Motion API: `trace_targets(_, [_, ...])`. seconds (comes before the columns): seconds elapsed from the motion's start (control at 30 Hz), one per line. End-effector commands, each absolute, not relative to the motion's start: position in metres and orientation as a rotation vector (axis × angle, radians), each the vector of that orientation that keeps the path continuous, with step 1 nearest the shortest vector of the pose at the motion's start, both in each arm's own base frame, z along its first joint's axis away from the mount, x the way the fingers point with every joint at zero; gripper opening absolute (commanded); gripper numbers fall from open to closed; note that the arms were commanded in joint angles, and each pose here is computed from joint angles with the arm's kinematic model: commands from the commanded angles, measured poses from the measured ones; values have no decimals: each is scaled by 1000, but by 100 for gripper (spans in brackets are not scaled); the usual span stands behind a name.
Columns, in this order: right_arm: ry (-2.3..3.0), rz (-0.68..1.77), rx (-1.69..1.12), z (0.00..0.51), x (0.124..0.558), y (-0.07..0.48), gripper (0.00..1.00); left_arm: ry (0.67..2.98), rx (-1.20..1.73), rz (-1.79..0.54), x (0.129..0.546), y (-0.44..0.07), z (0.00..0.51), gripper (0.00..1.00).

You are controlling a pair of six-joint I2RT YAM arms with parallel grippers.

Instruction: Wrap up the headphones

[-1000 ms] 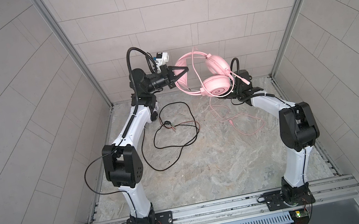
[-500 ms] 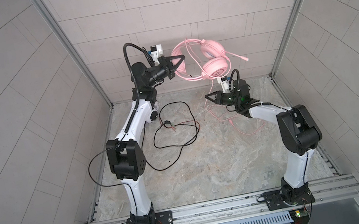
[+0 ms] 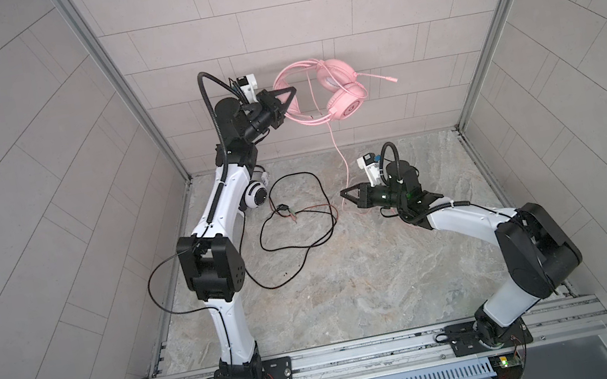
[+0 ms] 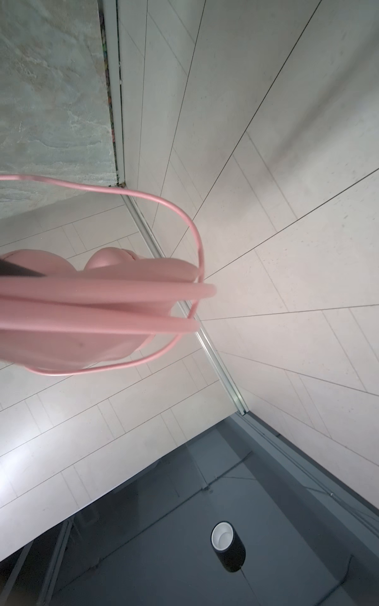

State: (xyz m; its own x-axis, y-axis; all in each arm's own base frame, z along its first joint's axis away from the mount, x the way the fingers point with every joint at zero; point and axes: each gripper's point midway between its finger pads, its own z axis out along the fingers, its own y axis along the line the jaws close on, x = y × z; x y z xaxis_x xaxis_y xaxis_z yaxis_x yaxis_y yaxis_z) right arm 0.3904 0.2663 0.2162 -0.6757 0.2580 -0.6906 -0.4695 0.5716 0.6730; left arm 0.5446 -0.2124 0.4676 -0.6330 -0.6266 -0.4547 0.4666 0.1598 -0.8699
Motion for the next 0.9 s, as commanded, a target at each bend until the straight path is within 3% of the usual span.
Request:
trace_targets(0.0, [2002,1085,-184,225,379,263,0,1456,-120,-1556,546,-197,501,0])
trace_targets(0.2, [2057,1020,-259,224,355,274,0,1444,-143,-1504,553,-186,498,0])
trace_targets(0.5, [2074,958,-405,266,322,293,0,1494,-152,-1386,562,-179,479,0])
trace_targets(0.87, [2080,857,-581,331,294,287,0,1705,-151,-1169,576,-176,406,0])
